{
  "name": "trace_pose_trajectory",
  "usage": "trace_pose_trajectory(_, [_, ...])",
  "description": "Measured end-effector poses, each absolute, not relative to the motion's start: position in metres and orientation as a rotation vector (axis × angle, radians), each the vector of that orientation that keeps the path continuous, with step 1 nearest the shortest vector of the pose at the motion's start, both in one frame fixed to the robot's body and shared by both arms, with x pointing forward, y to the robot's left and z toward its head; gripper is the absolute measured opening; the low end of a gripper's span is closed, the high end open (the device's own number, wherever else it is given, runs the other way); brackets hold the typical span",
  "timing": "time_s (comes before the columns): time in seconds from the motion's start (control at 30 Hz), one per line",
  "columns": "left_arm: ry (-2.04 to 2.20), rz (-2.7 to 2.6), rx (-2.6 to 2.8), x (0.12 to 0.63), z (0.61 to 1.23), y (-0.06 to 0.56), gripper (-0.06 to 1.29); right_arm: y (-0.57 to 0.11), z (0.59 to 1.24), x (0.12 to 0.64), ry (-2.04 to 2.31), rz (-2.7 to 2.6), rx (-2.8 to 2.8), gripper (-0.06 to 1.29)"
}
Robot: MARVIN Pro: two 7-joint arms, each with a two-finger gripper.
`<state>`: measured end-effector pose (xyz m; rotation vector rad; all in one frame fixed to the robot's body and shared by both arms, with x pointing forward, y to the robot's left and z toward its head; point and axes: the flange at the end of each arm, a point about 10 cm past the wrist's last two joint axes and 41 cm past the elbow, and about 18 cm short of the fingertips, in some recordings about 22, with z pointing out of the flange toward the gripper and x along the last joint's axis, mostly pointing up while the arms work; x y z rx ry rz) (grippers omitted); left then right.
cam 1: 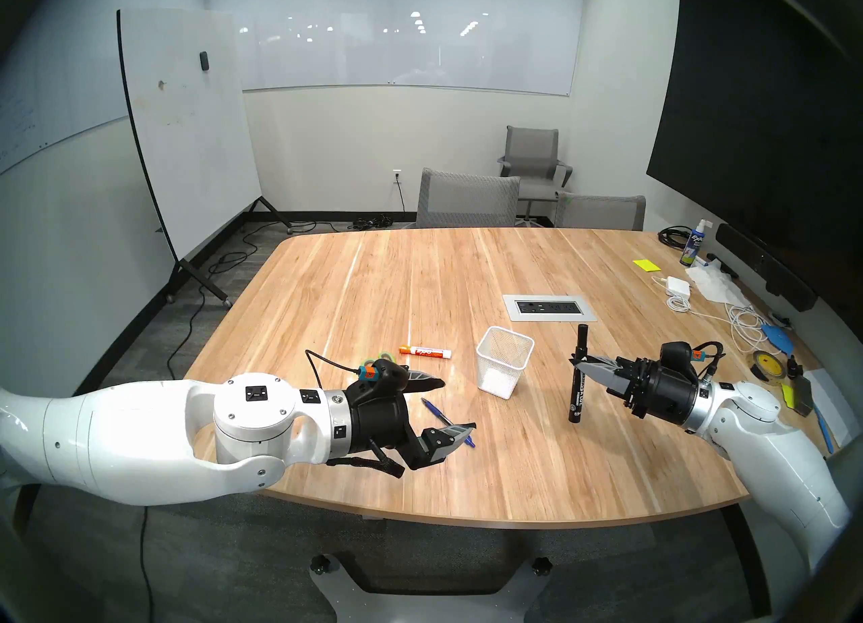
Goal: Place the pen, the marker, and the scissors into the pen holder
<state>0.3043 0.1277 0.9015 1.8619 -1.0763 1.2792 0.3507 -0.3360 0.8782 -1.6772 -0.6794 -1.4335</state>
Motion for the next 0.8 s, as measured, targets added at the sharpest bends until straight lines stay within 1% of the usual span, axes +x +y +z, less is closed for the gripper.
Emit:
trace_pose_trajectory(0.4, [-1.075, 1.278, 1.861, 0.304, 0.902, 0.127, 1.21, -0.294, 0.880, 0.364, -0.620, -1.444, -1.681, 0.06])
trace_pose_trajectory(0.8, [-1.075, 1.277, 1.861, 0.304, 0.901, 0.127, 1.21, -0.267, 0.893, 0.394, -0.556, -1.515, -1.707, 0.06])
